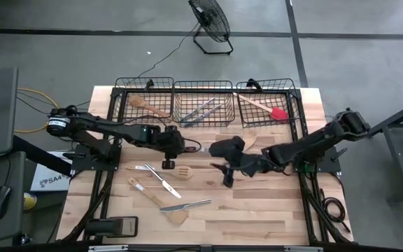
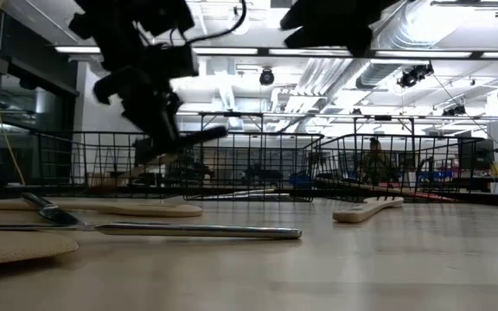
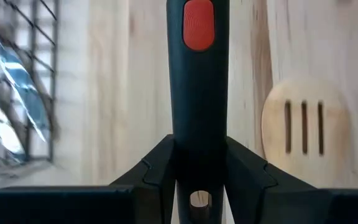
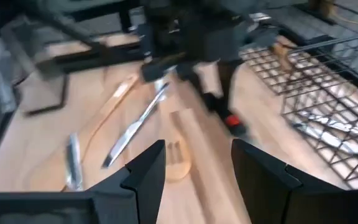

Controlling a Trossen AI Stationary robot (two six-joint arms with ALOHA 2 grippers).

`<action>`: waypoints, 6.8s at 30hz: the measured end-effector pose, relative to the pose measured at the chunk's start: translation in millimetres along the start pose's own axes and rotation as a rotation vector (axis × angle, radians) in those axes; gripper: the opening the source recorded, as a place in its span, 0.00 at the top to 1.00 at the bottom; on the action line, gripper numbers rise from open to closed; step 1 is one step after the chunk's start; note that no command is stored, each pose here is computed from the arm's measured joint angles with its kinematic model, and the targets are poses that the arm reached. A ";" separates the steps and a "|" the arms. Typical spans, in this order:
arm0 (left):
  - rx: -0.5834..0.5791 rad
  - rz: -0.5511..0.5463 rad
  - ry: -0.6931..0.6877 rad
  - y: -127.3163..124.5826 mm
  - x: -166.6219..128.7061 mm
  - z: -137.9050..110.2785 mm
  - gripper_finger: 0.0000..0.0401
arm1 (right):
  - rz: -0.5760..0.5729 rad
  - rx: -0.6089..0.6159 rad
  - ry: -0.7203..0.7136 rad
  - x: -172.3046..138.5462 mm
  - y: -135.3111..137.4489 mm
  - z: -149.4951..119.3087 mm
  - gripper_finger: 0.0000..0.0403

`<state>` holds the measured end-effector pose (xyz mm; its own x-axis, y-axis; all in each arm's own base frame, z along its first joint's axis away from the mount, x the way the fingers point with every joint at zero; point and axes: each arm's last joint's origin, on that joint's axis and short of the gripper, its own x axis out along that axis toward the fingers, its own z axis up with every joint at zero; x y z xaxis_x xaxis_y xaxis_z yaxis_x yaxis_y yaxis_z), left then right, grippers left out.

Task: Pick & Place Kitchen Items
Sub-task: Put the black spatula into the right mesh basket

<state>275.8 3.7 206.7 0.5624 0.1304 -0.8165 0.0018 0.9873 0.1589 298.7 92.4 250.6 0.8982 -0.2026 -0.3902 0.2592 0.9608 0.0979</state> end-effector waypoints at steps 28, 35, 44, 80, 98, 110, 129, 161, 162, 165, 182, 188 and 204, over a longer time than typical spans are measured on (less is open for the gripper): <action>-0.009 0.236 -0.370 23.5 -42.4 72.9 0.76 | -0.141 0.219 -0.028 -41.5 19.6 -12.0 0.62; -0.030 0.268 -0.442 25.1 -45.8 79.4 0.76 | -0.248 0.339 -0.077 -29.6 2.6 -6.1 0.63; -0.077 0.354 -0.496 28.5 -49.6 84.6 0.76 | -0.471 0.522 -0.280 -17.0 -10.3 -4.5 0.63; 0.142 0.341 -0.207 28.8 -48.2 86.5 0.76 | -0.288 -0.289 -0.324 -19.3 12.3 37.2 0.50; 0.244 0.308 -0.071 28.2 -31.7 104.2 0.76 | -0.261 -0.584 0.008 -3.8 -17.2 55.4 0.50; 0.238 0.295 -0.102 28.0 -32.5 106.7 0.76 | -0.259 -0.617 0.166 24.3 -50.4 45.0 0.48; 0.234 0.292 -0.106 27.9 -32.6 106.9 0.76 | -0.330 -0.614 0.204 45.1 -61.7 36.6 0.50; 0.226 0.292 -0.095 27.9 -33.0 105.7 0.38 | -0.304 -0.460 0.208 46.6 -61.7 32.7 0.74; 0.227 0.300 -0.093 28.2 -33.1 105.6 0.35 | -0.304 -0.444 0.214 46.4 -62.0 31.8 0.74; 0.230 0.330 -0.070 28.8 -33.1 104.2 0.31 | -0.324 -0.406 0.259 44.7 -63.8 26.6 0.74; 0.118 0.371 0.083 69.1 -44.5 81.6 0.46 | -0.699 -0.280 0.370 -35.0 -111.0 42.8 0.74; 0.005 0.342 0.038 93.6 -65.9 72.9 0.55 | -0.790 -0.243 0.406 -56.0 -148.6 44.3 0.74; -0.082 0.275 -0.221 87.6 -89.9 20.1 0.76 | -0.764 -0.199 0.112 -54.3 -248.2 -8.3 0.74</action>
<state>242.0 76.6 305.1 0.6976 0.3783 -0.6084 -0.2360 0.9232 0.3034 182.7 -133.6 239.9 0.4541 -0.8087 -0.3740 0.7113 0.5818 -0.3945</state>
